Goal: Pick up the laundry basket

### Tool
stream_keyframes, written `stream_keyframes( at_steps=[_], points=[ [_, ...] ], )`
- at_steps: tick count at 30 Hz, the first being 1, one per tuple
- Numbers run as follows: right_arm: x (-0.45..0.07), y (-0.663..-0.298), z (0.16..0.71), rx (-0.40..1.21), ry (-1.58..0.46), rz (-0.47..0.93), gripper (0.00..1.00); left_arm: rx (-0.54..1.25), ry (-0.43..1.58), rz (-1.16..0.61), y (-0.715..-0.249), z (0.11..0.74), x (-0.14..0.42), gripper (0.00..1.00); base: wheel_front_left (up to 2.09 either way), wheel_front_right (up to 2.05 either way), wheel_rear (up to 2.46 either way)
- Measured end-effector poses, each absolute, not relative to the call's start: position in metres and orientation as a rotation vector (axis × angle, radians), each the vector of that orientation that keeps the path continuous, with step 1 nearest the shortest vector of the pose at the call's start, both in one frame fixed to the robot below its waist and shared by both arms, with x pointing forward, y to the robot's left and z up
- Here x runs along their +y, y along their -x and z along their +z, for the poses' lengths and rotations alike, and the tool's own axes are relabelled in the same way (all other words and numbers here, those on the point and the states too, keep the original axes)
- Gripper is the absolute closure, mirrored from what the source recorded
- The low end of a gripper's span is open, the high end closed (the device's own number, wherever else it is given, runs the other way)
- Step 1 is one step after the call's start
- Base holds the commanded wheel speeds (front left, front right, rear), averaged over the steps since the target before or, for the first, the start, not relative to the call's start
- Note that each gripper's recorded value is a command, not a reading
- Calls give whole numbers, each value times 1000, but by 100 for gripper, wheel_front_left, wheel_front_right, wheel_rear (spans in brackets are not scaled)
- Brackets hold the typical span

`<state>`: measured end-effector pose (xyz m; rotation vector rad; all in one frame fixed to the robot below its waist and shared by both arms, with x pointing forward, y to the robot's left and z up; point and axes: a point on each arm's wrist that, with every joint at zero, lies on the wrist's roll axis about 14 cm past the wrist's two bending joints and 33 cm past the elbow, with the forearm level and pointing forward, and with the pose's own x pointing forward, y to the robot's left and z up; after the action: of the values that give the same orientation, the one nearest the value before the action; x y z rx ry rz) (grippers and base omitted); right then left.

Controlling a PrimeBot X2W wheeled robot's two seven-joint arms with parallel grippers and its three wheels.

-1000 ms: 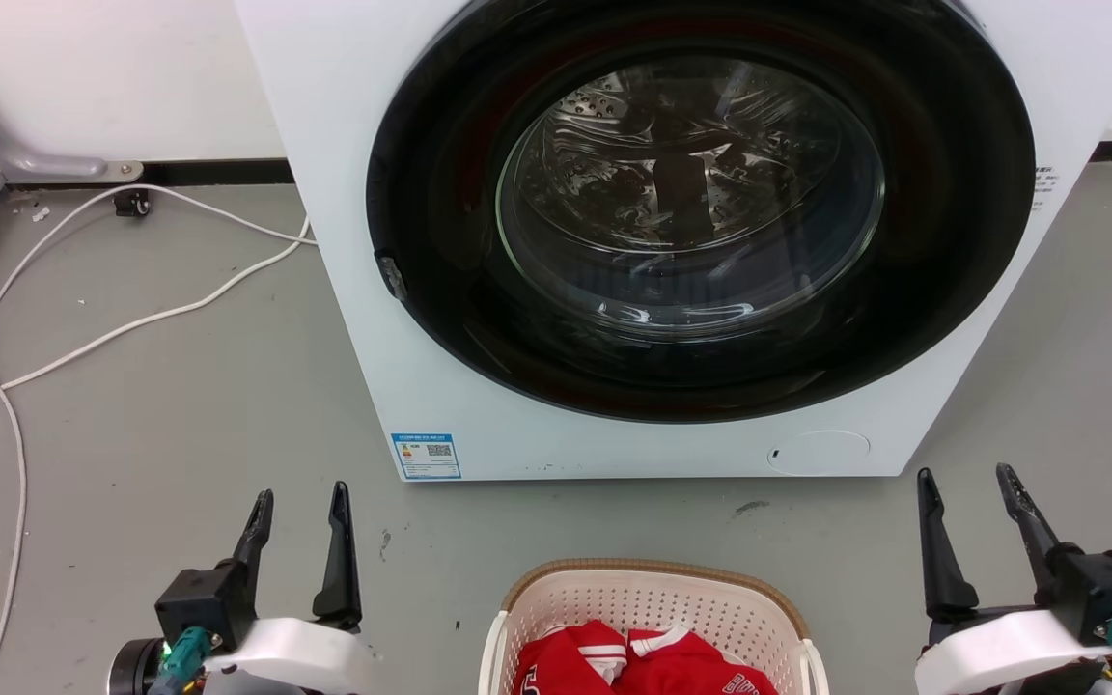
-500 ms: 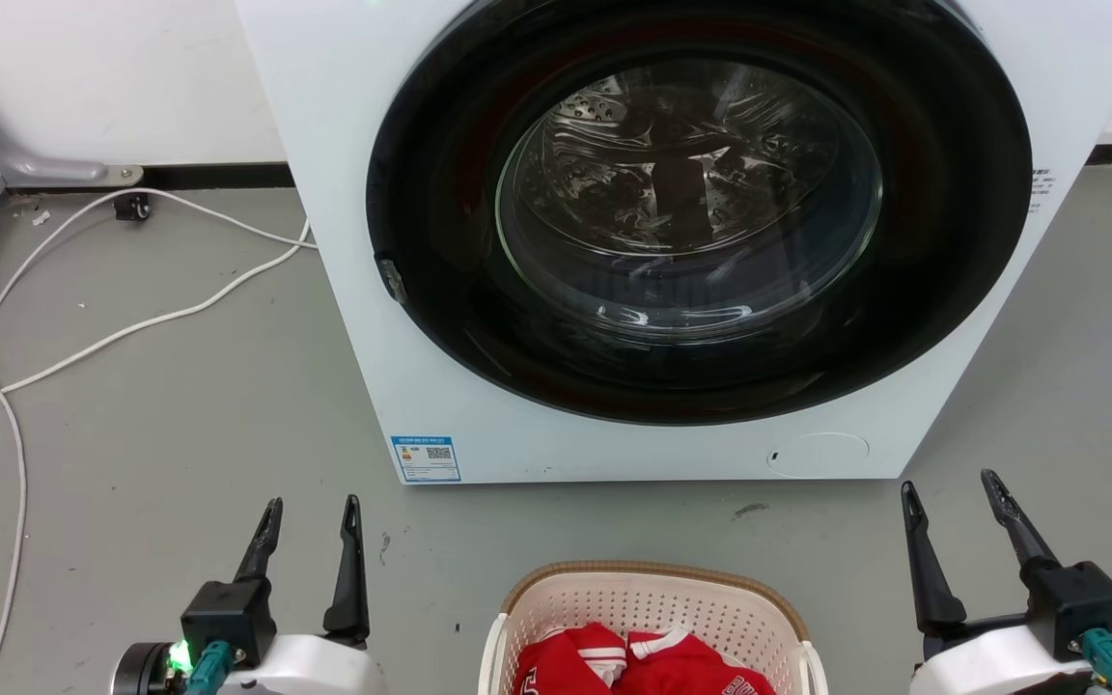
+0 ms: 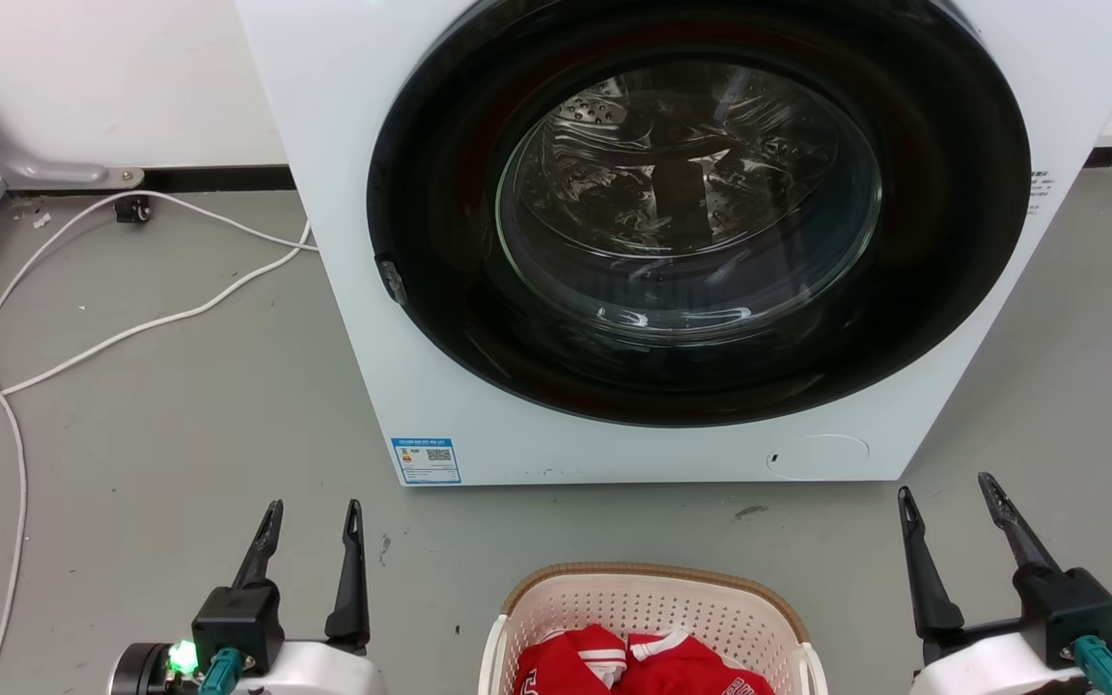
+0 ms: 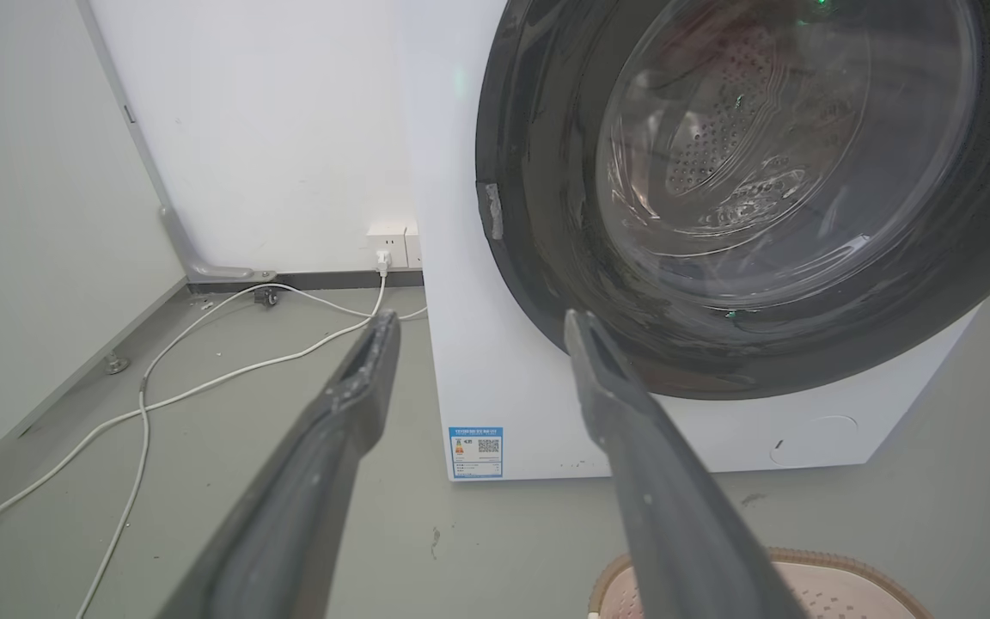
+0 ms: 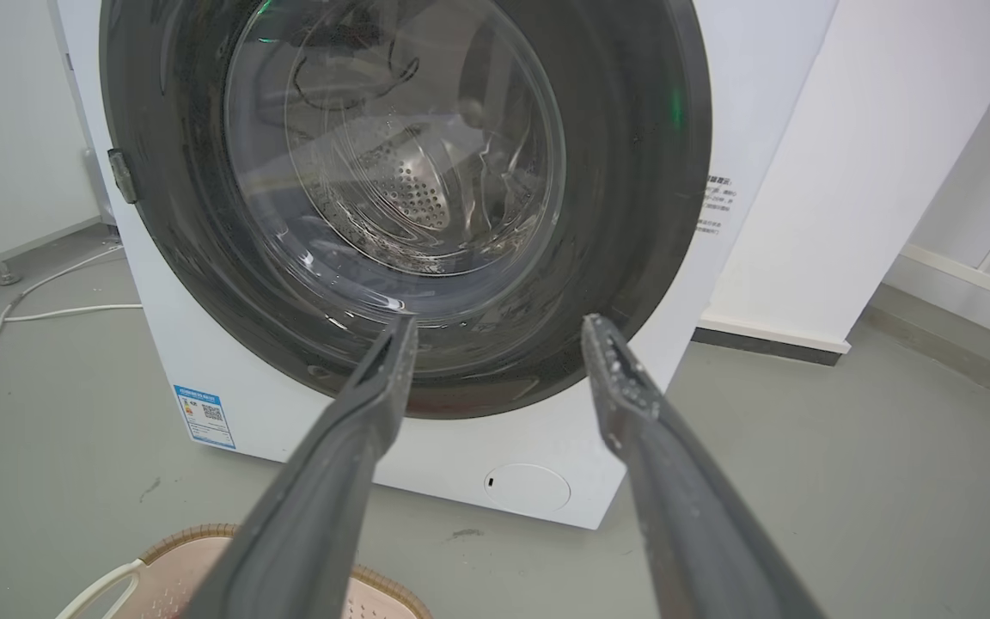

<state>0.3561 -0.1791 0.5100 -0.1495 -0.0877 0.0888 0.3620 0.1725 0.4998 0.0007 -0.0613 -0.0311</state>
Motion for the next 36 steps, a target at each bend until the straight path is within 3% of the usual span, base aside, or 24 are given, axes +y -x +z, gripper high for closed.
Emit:
stream_keyframes(
  at_steps=[26, 36],
  points=[
    [-183, -356, 502, -66, 84, 71, 0, -9, 12, -55, -360, 483, 167, 0, 0, 0, 0],
    [-192, -353, 432, 164, 71, 50, 0, 145, 29, -144, -379, 437, 147, 0, 0, 0, 0]
  ],
)
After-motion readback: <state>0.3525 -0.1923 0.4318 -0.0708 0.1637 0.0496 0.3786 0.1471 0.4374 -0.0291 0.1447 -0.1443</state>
